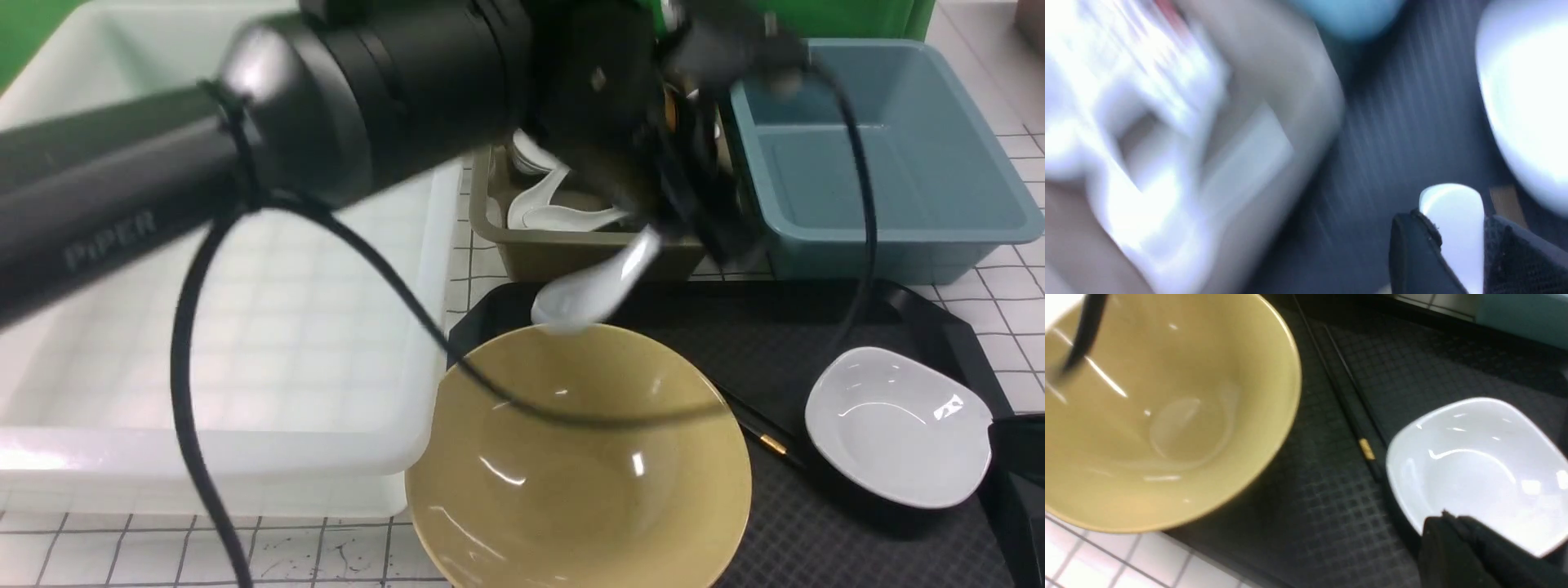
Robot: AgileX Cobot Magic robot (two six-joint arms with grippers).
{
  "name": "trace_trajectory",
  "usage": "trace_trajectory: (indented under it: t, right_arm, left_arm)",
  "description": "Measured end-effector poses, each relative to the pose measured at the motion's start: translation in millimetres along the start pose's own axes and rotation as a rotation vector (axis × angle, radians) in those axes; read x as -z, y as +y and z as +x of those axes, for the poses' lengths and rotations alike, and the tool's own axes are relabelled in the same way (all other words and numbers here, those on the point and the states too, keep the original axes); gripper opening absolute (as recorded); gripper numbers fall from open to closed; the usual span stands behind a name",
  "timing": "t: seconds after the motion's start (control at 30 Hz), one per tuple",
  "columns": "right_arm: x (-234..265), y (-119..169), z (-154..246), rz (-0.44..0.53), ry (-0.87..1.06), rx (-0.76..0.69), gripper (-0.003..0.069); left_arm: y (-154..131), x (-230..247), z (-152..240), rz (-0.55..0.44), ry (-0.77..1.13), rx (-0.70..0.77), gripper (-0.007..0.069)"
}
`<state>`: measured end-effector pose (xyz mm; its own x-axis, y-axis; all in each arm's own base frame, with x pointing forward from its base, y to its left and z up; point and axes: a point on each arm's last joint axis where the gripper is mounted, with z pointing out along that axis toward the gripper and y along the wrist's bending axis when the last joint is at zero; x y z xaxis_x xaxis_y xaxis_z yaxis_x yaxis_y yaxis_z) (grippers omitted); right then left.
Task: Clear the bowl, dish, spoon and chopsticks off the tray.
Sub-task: Use the left arm to put the soup spoon into the small storage box in the middle
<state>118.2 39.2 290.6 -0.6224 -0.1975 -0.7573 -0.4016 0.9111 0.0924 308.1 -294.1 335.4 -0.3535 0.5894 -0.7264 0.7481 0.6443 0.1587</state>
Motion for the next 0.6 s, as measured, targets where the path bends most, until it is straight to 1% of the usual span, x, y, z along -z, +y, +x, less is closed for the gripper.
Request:
trace_trajectory:
  t: [0.03, 0.1, 0.13, 0.17, 0.23, 0.3, 0.33, 0.4, 0.43, 0.5, 0.57, 0.6]
  right_arm:
    - [0, 1, 0, -0.008, -0.004, -0.007, 0.0045]
    - [0, 1, -1, -0.012, -0.007, -0.009, 0.0046]
    - [0, 1, -1, -0.013, -0.007, -0.010, 0.0046]
    - [0, 1, -1, -0.013, -0.010, -0.008, 0.0046]
    - [0, 1, -1, -0.014, -0.010, -0.003, 0.0047]
    - [0, 1, -1, -0.013, -0.011, 0.010, 0.0047]
    - [0, 1, -1, -0.013, -0.012, 0.013, 0.0047]
    - [0, 1, -1, -0.013, -0.013, 0.018, 0.0047]
    - [0, 1, -1, -0.013, -0.013, 0.028, 0.0047]
    - [0, 1, -1, -0.013, -0.014, 0.035, 0.0047]
    - [0, 1, -1, -0.013, -0.015, 0.037, 0.0047]
    - [0, 1, -1, -0.013, -0.015, 0.038, 0.0047]
  left_arm:
    - [18, -8, -8, -0.049, -0.120, 0.027, 0.0120]
    - [37, -23, -11, -0.096, -0.225, 0.049, 0.0120]
    - [40, -30, -9, -0.104, -0.234, 0.051, 0.0120]
    - [51, -49, -4, -0.131, -0.263, 0.046, 0.0120]
    - [60, -75, 9, -0.155, -0.250, 0.021, 0.0143]
    - [62, -93, 22, -0.166, -0.195, -0.020, 0.0206]
    - [62, -96, 26, -0.172, -0.164, -0.046, 0.0253]
    - [62, -96, 29, -0.182, -0.116, -0.085, 0.0321]
    - [62, -91, 29, -0.190, -0.080, -0.108, 0.0378]
    - [58, -76, 24, -0.196, -0.004, -0.122, 0.0459]
    - [49, -58, 18, -0.192, 0.079, -0.126, 0.0519]
    - [45, -51, 16, -0.186, 0.112, -0.125, 0.0537]
